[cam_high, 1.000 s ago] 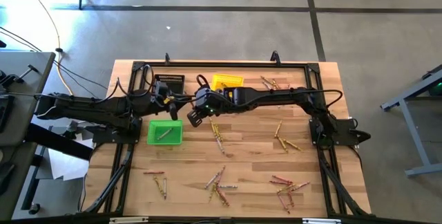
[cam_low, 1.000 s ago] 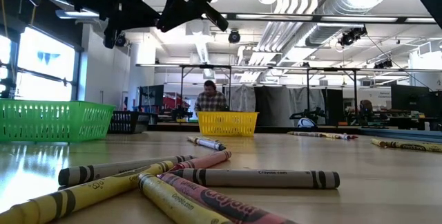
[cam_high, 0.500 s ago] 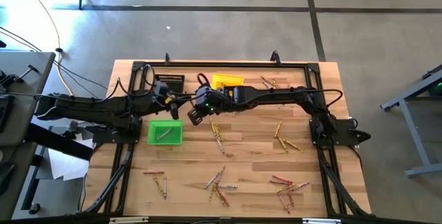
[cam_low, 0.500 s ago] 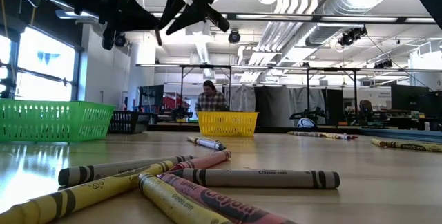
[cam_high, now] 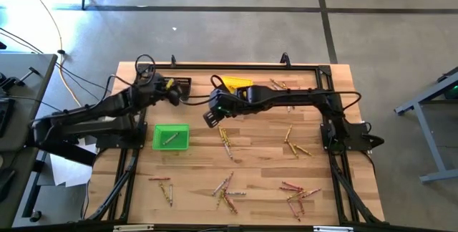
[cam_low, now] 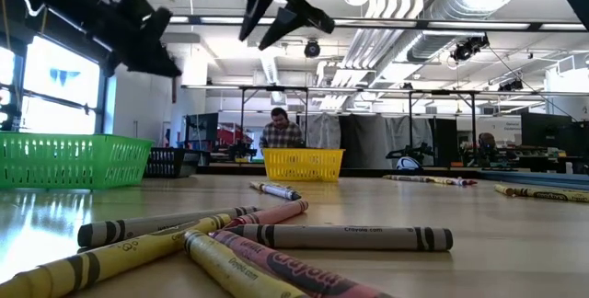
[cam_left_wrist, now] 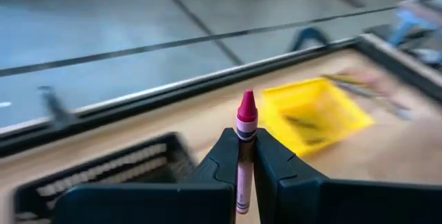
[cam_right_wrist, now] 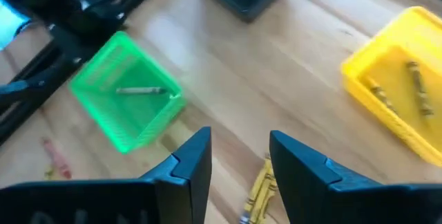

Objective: Sort crayons
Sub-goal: Put the red crayon into the black bin

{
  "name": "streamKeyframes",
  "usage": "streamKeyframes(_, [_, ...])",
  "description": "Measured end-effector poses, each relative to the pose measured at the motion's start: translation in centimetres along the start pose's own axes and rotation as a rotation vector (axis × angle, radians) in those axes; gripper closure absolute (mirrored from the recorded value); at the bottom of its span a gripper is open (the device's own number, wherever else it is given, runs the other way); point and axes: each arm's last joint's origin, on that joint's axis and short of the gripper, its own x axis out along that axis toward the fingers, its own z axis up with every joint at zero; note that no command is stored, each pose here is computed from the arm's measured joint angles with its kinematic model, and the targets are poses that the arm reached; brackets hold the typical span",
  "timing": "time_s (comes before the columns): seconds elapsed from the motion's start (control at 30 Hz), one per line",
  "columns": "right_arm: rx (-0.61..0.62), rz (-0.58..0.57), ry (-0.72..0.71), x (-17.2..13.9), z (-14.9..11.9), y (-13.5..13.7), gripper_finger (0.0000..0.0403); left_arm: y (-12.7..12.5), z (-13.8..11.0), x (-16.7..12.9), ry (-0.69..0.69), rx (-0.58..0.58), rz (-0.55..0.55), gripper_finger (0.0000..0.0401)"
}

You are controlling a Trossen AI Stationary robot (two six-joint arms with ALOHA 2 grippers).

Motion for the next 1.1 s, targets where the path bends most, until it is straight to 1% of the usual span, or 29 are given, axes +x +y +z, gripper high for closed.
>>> streamKeyframes(0.13, [0.024,-0.046,0.013,-0.1,-0.1,-0.5,0.0270,1.6,0.4,1.1,0.013,0.012,0.083,0.0398])
streamKeyframes(0.23, [0.025,-0.057,0.019,0.0,0.0,-0.8,0.0270,3.0,0.7,2.2,0.020,0.026,0.181,0.0398])
streamKeyframes(0.3, [0.023,-0.064,0.024,0.0,0.1,-1.0,0.0270,4.1,0.5,3.0,0.064,0.024,0.246,0.0398])
streamKeyframes(0.33, [0.023,-0.068,0.027,0.0,0.2,-1.1,0.0270,4.6,0.4,3.4,0.092,0.014,0.260,0.0398])
streamKeyframes(0.43, [0.020,-0.089,0.043,0.1,0.2,-1.5,0.0270,5.6,-0.5,4.6,0.211,-0.052,0.245,0.0395])
streamKeyframes(0.5, [0.016,-0.099,0.053,0.1,0.2,-1.6,0.0270,6.0,-0.9,5.3,0.261,-0.082,0.227,0.0391])
streamKeyframes(0.63, [0.005,-0.105,0.066,0.1,0.2,-1.9,0.0270,6.6,-1.3,6.4,0.281,-0.096,0.254,0.0377])
streamKeyframes(0.77, [-0.013,-0.112,0.082,0.1,0.1,-2.0,0.0270,6.9,-1.5,6.9,0.296,-0.104,0.264,0.0358])
streamKeyframes(1.0, [-0.028,-0.140,0.115,0.0,-0.2,-2.3,0.0270,6.5,-1.3,6.7,0.305,-0.111,0.162,0.0326])
streamKeyframes(1.1, [-0.038,-0.138,0.116,0.0,-0.3,-2.2,0.0270,6.2,-1.0,6.3,0.299,-0.123,0.088,0.0317])
